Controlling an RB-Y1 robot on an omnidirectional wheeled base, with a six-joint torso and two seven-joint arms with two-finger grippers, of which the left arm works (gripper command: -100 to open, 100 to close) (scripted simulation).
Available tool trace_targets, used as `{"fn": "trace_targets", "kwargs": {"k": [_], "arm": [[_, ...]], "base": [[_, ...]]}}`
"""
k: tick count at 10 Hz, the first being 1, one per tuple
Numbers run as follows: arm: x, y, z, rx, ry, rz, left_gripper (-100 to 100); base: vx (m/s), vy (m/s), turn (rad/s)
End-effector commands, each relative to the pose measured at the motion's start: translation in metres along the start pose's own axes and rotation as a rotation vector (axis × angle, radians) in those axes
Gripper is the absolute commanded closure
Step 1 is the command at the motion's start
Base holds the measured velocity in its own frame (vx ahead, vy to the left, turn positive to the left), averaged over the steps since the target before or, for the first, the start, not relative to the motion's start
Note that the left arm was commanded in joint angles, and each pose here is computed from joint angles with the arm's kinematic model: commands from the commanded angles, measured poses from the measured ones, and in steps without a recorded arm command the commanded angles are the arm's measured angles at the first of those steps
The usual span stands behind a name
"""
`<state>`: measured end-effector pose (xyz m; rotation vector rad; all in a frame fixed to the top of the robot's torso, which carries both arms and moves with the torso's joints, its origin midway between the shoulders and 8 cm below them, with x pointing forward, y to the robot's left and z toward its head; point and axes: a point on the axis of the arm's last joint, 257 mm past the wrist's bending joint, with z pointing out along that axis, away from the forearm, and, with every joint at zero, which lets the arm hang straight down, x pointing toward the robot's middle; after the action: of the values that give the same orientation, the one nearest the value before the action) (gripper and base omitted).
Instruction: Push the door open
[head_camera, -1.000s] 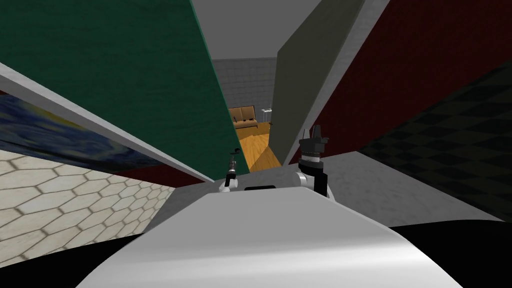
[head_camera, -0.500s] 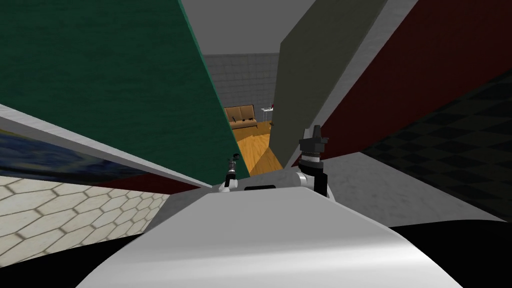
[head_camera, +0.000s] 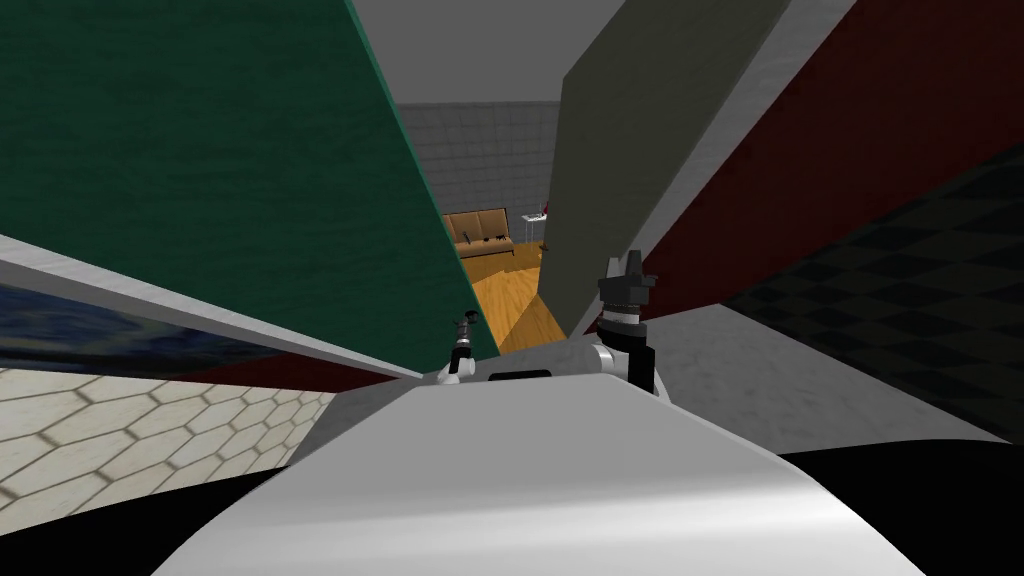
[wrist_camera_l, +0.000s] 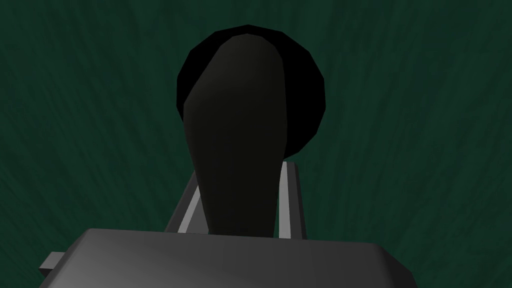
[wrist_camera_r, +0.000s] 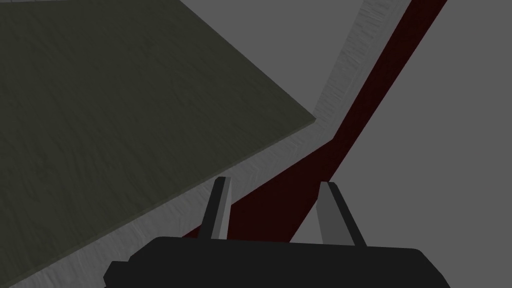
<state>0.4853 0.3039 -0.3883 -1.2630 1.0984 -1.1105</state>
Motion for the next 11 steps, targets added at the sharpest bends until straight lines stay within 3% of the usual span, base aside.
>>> {"fn": "trace_targets", "kwargs": {"k": [1,3,4,11], "arm": [[0.001,0.003,-0.0025,-0.005,0.0,-0.001,100],[0.001,0.003,-0.0025,-0.005,0.0,-0.001,100],[-0.007,0.0,-0.0002,-0.001,-0.017,0.0,100],[-0.041,0.001,-0.0027,-0.004,-0.093,0.002,100]], "base": [[0.0,0.0,0.0],[0.0,0.0,0.0],[0.103,-0.014,0.027],[0.171,-0.03,0.037]]}}
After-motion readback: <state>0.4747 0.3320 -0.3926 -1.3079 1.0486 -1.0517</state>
